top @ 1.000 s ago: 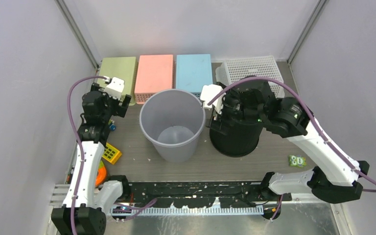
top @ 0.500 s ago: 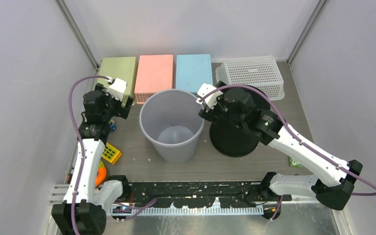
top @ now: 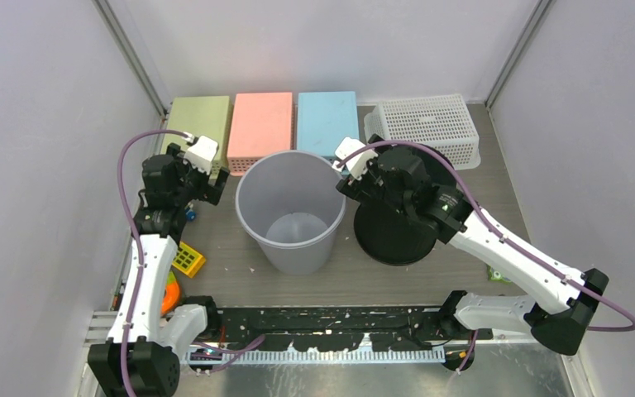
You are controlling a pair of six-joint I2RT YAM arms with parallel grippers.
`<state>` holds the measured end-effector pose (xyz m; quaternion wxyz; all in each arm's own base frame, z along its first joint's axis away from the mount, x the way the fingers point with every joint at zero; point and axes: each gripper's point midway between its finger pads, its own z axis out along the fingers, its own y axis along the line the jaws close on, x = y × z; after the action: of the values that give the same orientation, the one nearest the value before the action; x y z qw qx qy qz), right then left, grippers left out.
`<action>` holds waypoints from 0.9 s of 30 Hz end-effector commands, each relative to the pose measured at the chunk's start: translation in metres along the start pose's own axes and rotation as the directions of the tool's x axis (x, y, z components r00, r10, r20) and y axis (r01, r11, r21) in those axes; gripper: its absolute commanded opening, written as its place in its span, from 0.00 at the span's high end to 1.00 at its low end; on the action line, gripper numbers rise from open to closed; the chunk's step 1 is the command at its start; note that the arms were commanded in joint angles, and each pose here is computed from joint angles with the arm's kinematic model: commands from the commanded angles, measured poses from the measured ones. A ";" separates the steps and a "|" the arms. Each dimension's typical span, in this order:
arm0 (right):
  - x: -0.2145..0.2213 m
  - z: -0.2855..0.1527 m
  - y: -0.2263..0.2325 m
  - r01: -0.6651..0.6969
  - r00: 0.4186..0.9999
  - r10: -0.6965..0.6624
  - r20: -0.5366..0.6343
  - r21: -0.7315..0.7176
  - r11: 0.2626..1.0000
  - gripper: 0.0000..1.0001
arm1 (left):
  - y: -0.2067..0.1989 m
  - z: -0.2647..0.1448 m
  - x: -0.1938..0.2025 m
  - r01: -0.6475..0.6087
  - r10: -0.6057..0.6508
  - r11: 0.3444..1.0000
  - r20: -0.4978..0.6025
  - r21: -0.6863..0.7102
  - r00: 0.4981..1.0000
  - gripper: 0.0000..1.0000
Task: Turn the large container upside down
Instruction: Move the container to the center of the board.
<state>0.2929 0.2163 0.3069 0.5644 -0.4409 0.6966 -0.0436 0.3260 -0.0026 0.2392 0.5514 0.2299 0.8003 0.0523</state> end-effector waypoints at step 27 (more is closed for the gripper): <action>0.086 -0.035 -0.016 0.046 0.980 -0.036 -0.198 0.044 0.998 0.38 | -0.004 -0.005 -0.008 0.051 -0.054 0.997 0.053 0.056 0.997 0.00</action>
<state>0.2794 0.1577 0.2699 0.5157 -0.4512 0.7220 -0.0958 0.3220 -0.0036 0.2389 0.5541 0.2221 0.8019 0.0249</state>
